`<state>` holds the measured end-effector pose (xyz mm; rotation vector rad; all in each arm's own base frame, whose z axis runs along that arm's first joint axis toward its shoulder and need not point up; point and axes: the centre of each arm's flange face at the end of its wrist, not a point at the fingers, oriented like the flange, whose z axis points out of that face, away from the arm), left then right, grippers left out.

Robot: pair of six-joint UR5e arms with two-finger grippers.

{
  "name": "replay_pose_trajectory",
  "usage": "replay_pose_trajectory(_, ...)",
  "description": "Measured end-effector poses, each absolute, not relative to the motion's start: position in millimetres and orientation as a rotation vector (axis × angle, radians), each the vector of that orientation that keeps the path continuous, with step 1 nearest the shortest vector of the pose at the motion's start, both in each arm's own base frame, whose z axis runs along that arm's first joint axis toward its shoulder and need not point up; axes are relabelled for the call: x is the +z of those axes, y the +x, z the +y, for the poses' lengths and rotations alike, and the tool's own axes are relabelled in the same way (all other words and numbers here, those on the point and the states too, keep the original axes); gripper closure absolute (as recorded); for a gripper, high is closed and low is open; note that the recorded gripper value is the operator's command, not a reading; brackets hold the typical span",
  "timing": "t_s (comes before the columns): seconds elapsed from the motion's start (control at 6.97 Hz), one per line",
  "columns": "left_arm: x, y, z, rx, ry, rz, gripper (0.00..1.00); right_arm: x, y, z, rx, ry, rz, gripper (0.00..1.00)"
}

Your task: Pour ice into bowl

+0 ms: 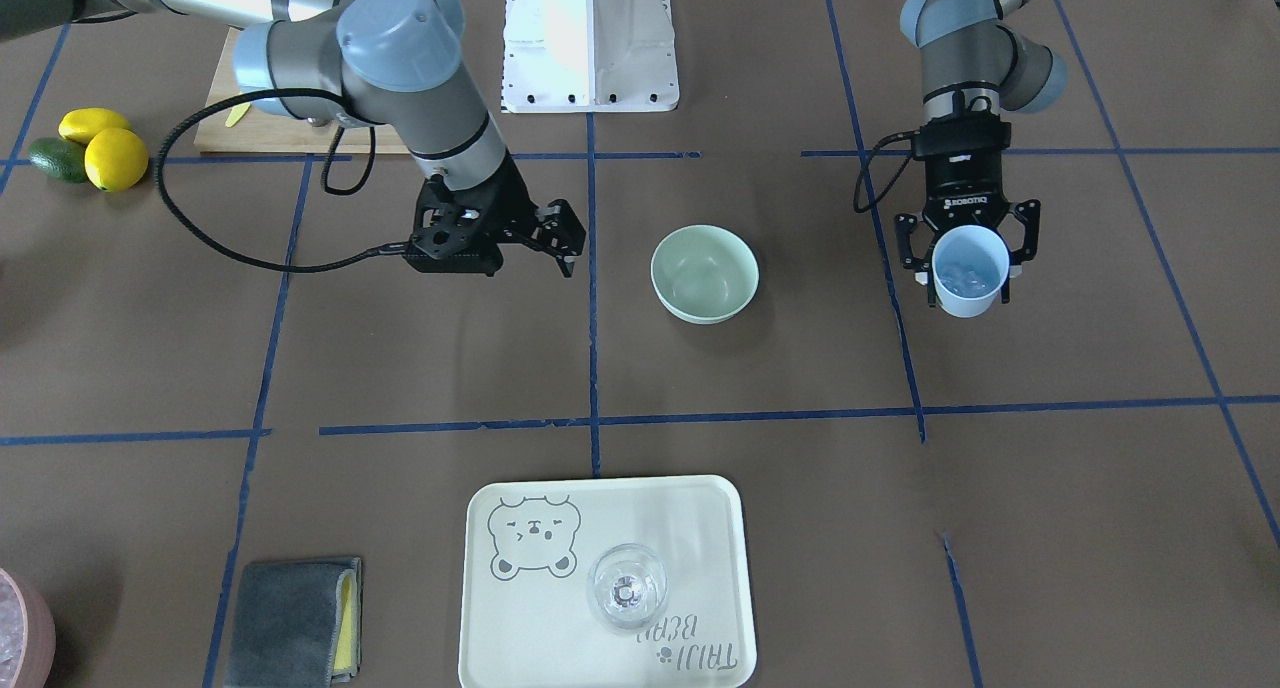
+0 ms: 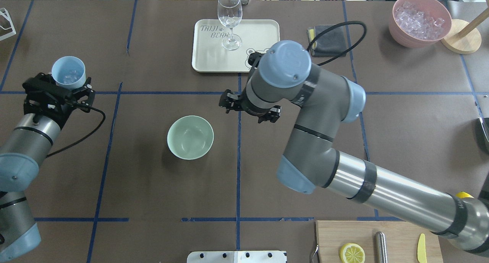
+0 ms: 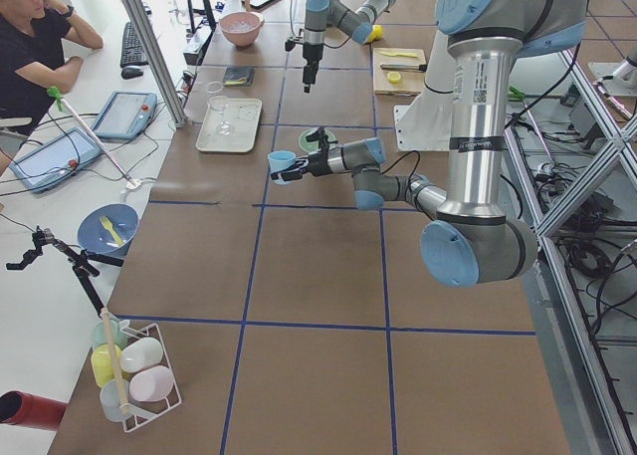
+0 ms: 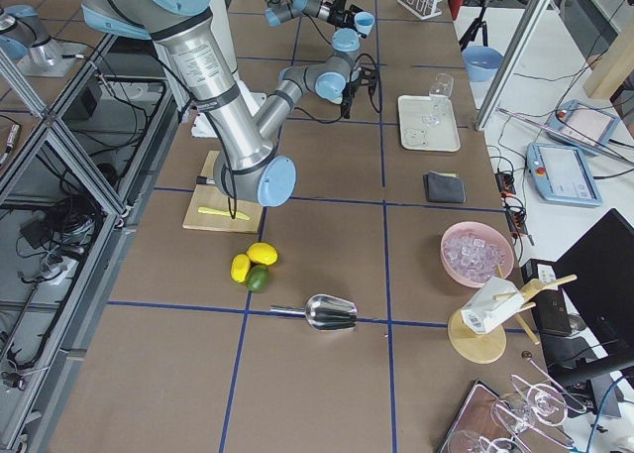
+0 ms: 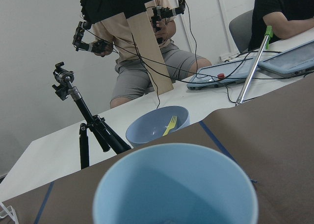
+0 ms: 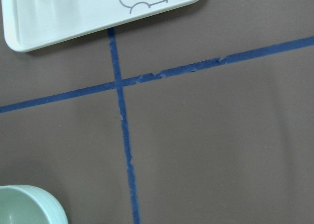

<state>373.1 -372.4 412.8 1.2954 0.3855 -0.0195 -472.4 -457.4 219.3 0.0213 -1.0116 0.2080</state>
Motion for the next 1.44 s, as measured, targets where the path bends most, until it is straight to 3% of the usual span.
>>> replay_pose_trajectory(0.72,325.1,498.8,-310.6,0.226,1.368,0.119,1.0,254.1,-435.2,-460.0,0.19,0.026,-0.996,0.0)
replay_pose_trajectory(1.44,320.8,510.9,-306.7,0.709,1.375,-0.426,1.0,258.3,-435.3,-458.2,0.186,0.031,-0.988,0.0)
